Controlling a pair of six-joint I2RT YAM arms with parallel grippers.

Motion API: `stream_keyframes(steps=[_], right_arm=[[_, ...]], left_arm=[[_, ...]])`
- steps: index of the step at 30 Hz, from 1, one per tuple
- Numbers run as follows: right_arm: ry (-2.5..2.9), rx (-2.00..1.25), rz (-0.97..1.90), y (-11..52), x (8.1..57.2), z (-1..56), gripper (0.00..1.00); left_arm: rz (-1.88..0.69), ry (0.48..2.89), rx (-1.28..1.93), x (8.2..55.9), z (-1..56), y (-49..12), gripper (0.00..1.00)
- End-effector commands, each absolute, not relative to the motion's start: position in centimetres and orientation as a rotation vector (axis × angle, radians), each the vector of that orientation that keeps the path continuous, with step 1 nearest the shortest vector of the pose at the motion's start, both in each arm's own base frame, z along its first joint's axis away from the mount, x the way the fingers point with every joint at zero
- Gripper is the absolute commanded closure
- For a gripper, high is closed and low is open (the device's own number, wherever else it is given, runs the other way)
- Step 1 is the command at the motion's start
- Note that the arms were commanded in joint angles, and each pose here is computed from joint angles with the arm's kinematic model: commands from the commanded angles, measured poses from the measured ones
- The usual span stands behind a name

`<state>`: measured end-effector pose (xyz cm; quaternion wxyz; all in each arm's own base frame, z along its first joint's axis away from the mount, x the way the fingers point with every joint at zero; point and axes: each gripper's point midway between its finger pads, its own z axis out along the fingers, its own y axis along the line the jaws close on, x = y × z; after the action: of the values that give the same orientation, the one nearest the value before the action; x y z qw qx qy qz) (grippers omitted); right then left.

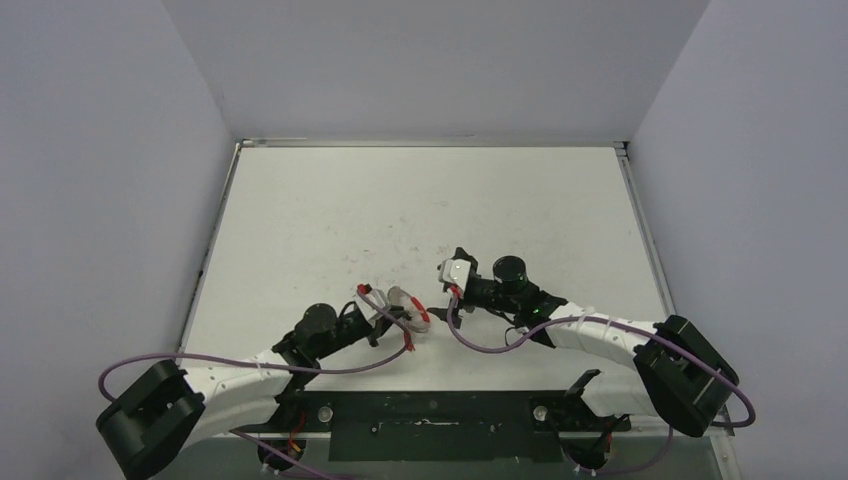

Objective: Put the keys on the keyring
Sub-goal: Place the keyring at the center of the board.

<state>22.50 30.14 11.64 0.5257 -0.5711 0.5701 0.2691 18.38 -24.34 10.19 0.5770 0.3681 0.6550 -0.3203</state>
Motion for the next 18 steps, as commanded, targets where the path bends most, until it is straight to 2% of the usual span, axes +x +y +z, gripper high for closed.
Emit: stream_keyframes(steps=[1, 3, 4, 8, 9, 10, 14, 18], right_arm=[[1.342, -1.182, 0.699, 29.3, 24.0, 15.0, 0.00], [1.376, -1.111, 0.707, 28.2, 25.0, 15.3, 0.00], [1.396, -1.074, 0.708, 27.6, 25.5, 15.5, 0.00], [1.515, -0.879, 0.657, 23.6, 28.3, 15.9, 0.00], [1.554, -0.817, 0.633, 22.3, 29.1, 15.9, 0.00], [1.597, -0.749, 0.600, 20.9, 29.9, 15.8, 0.00], [1.749, -0.431, 0.443, 13.9, 32.6, 15.5, 0.00], [1.851, -0.255, 0.203, 7.3, 33.3, 14.9, 0.00]], left_arm=[[-0.754, 1.476, 0.736, 21.9, 14.1, -26.2, 1.00], [-0.791, 1.513, 0.693, 23.5, 13.7, -26.6, 1.00], [-0.821, 1.528, 0.674, 24.1, 13.5, -26.8, 0.94], [-0.916, 1.536, 0.587, 27.0, 14.1, -27.1, 0.40], [-0.920, 1.540, 0.561, 27.7, 14.3, -26.9, 0.18], [-0.915, 1.546, 0.533, 28.6, 14.5, -26.5, 0.05], [-0.846, 1.555, 0.360, 32.3, 16.3, -22.1, 0.03], [-0.682, 1.574, 0.116, 35.1, 18.0, -14.0, 0.03]])
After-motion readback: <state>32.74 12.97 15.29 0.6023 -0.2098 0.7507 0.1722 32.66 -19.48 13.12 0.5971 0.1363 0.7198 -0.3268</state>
